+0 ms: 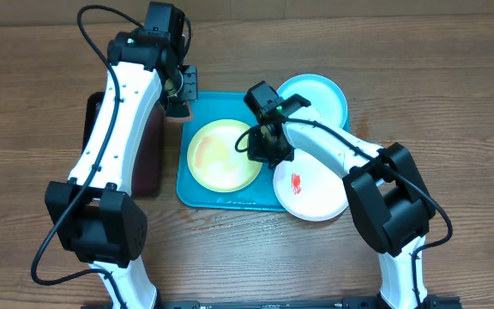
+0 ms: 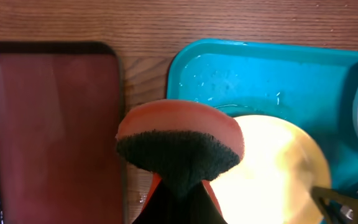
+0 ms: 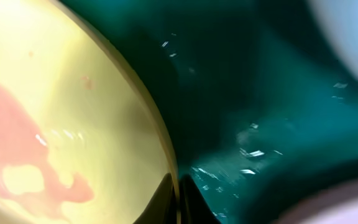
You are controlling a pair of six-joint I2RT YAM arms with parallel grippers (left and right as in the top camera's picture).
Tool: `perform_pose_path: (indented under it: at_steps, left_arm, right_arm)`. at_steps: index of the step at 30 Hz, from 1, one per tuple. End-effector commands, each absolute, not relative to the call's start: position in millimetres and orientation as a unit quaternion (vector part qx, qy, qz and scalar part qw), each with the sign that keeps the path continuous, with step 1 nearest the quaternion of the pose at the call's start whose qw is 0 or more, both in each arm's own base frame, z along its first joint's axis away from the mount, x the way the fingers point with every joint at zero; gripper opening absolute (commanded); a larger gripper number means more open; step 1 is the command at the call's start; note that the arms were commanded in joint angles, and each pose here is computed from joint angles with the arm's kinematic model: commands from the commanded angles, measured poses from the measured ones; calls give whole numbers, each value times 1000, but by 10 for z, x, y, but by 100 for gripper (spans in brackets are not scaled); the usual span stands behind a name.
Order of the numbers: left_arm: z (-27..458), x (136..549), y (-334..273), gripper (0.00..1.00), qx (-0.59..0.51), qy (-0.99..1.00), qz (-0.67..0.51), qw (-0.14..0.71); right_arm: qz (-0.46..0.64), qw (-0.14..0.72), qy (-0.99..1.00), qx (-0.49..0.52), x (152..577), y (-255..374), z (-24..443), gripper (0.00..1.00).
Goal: Clean dirty plates on tray and stack at the side
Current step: 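Lift the sponge off the plate with the left gripper, then lift the yellow plate with the right gripper and tilt it up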
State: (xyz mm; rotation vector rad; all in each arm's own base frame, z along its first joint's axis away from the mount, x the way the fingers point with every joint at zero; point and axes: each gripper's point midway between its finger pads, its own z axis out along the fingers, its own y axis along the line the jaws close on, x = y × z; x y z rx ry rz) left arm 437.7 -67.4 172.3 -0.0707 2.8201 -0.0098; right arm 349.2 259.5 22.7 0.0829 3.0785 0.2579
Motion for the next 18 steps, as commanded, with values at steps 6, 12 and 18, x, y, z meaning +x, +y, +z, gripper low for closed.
perform_pose_path:
  at_steps: [6, 12, 18]
  left_arm:
    - [1686, 4357, -630, 4, -42, 987, -9, 154]
    - [1683, 4356, -631, 4, -43, 987, -9, 153]
    - [1679, 4342, -629, 5, -42, 988, -9, 150]
  right_arm:
    - [-39, 182, 983, 1, 3682, 2351, 1070, 4]
    - [-123, 279, 952, 13, 3671, 2134, 1580, 4]
    - [-184, 349, 919, 6, 3630, 2041, 1947, 4]
